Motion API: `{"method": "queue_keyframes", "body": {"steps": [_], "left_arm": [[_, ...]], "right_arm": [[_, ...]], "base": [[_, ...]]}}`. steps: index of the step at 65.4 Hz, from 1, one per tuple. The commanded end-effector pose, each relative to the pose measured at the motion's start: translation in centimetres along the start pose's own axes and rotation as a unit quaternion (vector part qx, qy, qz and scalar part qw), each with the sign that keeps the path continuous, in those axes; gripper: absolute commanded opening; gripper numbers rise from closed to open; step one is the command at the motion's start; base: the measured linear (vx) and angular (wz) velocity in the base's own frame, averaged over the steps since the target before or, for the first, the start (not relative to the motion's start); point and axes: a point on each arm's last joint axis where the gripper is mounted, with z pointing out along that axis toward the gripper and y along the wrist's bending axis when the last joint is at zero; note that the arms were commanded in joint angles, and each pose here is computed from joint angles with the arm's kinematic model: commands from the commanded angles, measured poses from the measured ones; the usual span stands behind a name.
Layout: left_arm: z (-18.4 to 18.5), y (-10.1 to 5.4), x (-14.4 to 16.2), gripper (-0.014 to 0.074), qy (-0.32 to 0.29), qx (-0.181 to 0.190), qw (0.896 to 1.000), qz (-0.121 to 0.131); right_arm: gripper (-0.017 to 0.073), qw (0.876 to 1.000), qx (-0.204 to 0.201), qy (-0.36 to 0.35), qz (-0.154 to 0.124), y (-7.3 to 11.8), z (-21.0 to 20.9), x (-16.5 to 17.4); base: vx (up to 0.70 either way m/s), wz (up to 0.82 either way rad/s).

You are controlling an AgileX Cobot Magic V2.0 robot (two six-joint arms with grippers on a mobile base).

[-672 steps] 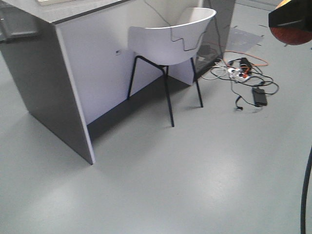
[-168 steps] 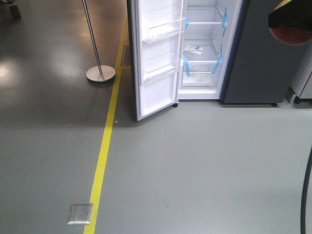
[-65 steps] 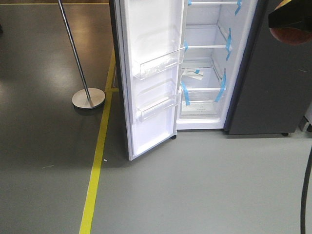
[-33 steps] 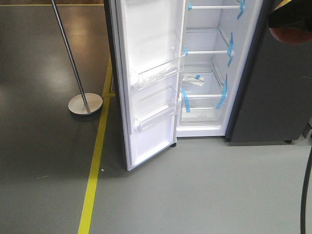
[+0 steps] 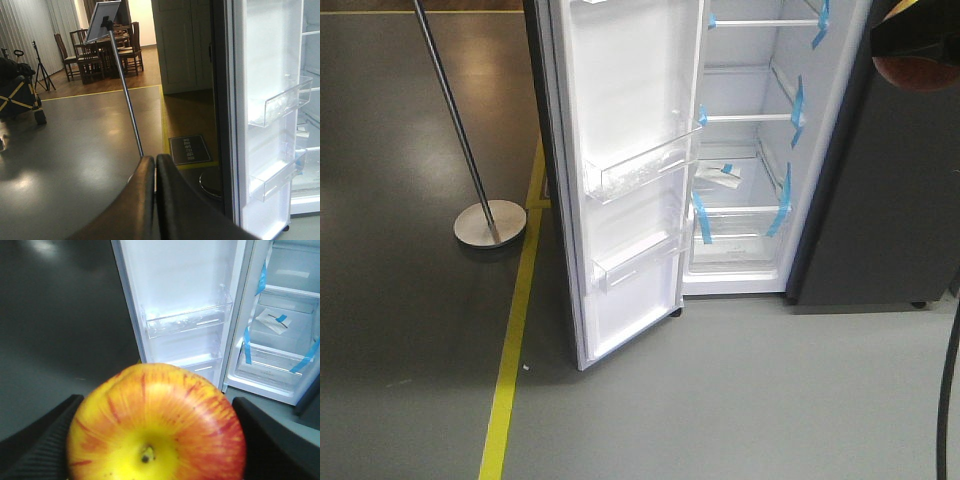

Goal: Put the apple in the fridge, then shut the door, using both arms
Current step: 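Approach the open fridge door carrying the apple in the right gripper, then drive closer into the fridge opening, apple held high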

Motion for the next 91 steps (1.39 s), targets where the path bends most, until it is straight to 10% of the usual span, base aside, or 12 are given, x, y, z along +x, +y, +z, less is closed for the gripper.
{"method": "queue_keyframes", "body": {"steps": [1,91], "left_arm": [[-0.25,-0.17,-1.22,-0.0007,-0.046,0.012,0.999,-0.005],[-0.25,-0.17,-1.22,-0.0007,-0.046,0.012,0.999,-0.005]], "right_arm": [[0.0122,0.998,0.005,-0.062,-0.007,0.9,-1.89,-1.46],[0.0122,0.998,0.005,-0.062,-0.007,0.9,-1.89,-1.46]], "base": [[0.11,0.0],[0.09,0.02]]}}
